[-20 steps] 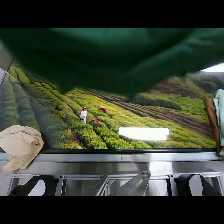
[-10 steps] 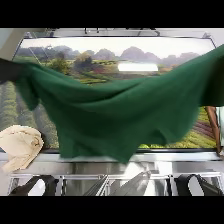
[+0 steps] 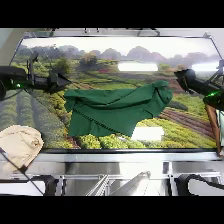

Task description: Fold the shirts.

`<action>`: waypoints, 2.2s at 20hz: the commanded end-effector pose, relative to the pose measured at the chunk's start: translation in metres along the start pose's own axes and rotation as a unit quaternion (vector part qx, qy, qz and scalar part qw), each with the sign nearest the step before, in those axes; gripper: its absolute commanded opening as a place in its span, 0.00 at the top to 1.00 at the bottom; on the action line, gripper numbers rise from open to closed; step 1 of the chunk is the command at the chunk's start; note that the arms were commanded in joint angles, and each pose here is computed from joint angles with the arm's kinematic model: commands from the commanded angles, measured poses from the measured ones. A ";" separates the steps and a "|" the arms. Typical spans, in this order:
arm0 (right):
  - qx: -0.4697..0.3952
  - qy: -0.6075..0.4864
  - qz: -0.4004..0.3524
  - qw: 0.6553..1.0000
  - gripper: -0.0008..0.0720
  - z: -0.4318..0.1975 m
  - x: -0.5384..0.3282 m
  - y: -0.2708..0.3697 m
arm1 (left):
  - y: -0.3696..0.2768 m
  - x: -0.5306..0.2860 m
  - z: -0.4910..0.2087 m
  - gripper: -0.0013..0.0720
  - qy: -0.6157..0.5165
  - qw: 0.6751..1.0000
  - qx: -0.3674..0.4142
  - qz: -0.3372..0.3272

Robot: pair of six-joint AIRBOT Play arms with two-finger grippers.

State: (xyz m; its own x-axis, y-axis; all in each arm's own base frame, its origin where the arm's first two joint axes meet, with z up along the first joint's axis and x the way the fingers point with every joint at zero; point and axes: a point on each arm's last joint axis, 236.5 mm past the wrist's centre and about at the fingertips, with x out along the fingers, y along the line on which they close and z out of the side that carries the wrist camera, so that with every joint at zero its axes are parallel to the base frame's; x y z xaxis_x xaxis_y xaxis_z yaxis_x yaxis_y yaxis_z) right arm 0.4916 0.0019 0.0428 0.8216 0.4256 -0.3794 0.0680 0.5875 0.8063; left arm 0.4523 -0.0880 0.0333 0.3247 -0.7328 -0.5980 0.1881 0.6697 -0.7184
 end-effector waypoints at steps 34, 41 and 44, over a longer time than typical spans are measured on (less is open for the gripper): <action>0.127 0.196 -0.090 0.968 0.97 -0.201 0.004 -0.068 | 0.096 0.012 -0.134 0.01 0.109 0.978 -0.163 0.072; 0.121 0.196 -0.089 0.969 0.97 -0.200 0.003 -0.068 | 0.083 0.072 -0.101 0.16 0.143 0.982 -0.100 0.073; 0.117 0.200 -0.089 0.969 0.97 -0.202 0.003 -0.068 | 0.069 0.073 -0.087 0.95 0.165 0.982 -0.070 0.057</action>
State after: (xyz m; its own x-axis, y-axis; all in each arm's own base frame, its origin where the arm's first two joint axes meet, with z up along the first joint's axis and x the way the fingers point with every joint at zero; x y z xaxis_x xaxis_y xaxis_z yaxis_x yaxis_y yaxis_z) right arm 0.3754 0.1018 -0.1050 0.5058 0.5911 -0.6283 0.3585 0.5184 0.7763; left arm 0.3989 -0.0923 -0.1002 0.0554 -0.6537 -0.7547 -0.0217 0.7549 -0.6554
